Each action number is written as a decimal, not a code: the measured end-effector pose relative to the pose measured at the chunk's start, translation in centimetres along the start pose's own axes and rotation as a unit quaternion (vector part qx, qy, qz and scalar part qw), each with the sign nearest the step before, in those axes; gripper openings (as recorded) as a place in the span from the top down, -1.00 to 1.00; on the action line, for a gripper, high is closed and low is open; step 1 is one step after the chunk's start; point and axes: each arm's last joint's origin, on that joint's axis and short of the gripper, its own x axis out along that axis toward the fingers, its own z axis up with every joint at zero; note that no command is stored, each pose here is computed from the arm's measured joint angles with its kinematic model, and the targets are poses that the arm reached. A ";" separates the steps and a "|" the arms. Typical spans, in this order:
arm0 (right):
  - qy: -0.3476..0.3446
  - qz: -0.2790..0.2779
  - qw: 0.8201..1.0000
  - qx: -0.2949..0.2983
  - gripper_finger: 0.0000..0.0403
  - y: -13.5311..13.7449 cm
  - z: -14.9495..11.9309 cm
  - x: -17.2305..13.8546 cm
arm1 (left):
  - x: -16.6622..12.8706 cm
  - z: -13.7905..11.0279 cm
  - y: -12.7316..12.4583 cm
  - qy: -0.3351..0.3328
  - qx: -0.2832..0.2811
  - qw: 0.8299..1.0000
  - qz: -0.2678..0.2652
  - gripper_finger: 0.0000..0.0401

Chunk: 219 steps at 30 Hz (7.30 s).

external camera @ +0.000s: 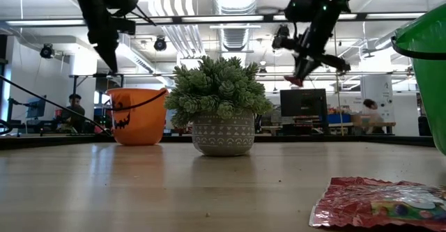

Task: Organize candy in baskets
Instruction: Put the red candy into the orange bucket

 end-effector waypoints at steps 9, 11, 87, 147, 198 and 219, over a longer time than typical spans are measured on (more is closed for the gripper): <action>-0.019 0.123 0.990 -0.065 0.94 2.5 0.0 -0.5 | -0.2 1.5 -0.2 -0.120 -0.032 0.986 -0.107 0.35; -0.023 0.139 0.987 -0.075 0.94 2.9 0.0 -0.6 | -0.4 2.1 -0.1 -0.154 -0.045 0.979 -0.126 0.35; -0.118 0.303 0.863 -0.386 0.94 22.9 5.0 -2.0 | -3.9 7.7 1.7 -0.383 -0.218 0.836 -0.326 0.10; -0.130 0.304 0.844 -0.422 0.73 22.9 5.0 -2.4 | -2.6 9.8 1.4 -0.395 -0.156 0.834 -0.352 0.95; 0.063 0.207 0.872 -0.439 0.12 19.0 2.5 -3.5 | -1.5 6.9 2.7 -0.029 -0.064 0.991 -0.117 0.89; 0.150 0.169 0.859 -0.459 0.12 17.9 0.8 -3.7 | -1.6 6.3 2.4 0.002 -0.075 0.989 -0.126 0.21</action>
